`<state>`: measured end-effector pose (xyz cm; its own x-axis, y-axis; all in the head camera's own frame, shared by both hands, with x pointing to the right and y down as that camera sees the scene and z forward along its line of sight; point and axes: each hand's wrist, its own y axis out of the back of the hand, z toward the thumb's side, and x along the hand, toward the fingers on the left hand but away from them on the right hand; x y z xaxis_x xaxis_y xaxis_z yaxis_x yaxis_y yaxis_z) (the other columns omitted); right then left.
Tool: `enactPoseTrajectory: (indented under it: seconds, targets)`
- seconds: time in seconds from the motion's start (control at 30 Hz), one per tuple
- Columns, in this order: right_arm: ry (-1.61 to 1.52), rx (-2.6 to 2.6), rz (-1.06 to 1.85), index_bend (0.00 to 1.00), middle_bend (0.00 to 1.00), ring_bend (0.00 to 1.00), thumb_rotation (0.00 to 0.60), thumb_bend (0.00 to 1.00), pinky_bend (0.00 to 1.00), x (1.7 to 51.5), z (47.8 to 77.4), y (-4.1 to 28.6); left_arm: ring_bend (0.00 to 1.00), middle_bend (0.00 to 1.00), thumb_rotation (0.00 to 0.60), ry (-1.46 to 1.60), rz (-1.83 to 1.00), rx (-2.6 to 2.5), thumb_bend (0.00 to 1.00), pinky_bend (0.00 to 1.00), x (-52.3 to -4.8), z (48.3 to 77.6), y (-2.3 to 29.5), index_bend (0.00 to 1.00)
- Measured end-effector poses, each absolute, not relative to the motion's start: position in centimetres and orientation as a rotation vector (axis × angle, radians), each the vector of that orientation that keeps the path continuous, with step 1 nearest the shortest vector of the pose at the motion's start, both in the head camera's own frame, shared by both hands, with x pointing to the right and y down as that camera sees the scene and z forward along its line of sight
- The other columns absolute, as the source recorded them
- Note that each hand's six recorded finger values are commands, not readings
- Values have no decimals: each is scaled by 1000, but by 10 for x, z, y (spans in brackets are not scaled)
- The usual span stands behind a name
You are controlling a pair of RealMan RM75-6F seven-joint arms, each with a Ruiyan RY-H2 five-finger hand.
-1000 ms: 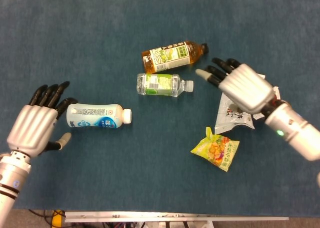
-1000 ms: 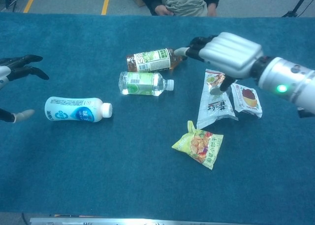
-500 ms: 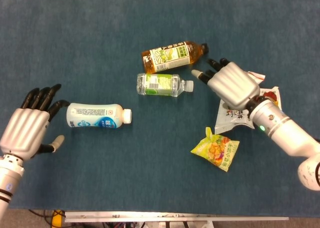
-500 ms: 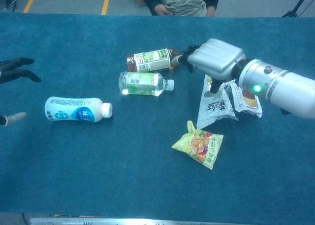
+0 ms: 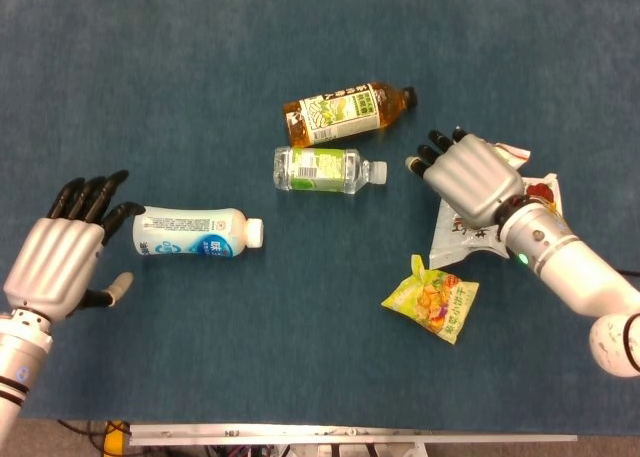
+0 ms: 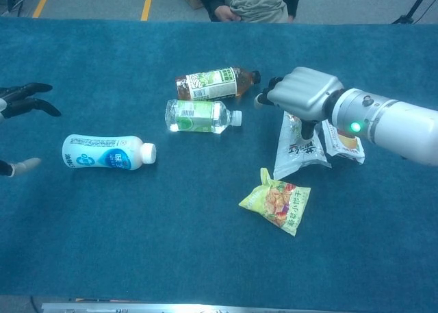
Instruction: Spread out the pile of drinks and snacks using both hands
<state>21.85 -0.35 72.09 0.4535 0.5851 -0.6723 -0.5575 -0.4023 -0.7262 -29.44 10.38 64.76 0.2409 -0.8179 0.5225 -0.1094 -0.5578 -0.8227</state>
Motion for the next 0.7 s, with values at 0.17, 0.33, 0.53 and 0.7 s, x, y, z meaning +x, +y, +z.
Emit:
enactPoseTrajectory:
  seconds: [0.17, 0.33, 0.53, 0.7]
  targets:
    - [-1, -1540, 1251, 213, 209, 122, 600, 0, 284, 219, 725, -1, 0, 0, 600, 846, -1361, -1855, 278, 0, -294, 649, 104, 207]
    - [28, -1529, 1260, 213, 209, 122, 600, 0, 284, 215, 731, 2, 0, 0, 600, 843, -1360, -1858, 278, 0, -294, 649, 103, 207]
    - [43, -1525, 1266, 213, 209, 122, 600, 0, 284, 203, 736, 6, 0, 0, 600, 845, -1362, -1861, 278, 0, -294, 651, 102, 207]
    - [46, -1526, 1270, 213, 209, 122, 600, 0, 284, 192, 740, 7, 0, 0, 600, 853, -1364, -1859, 278, 0, -296, 650, 102, 207]
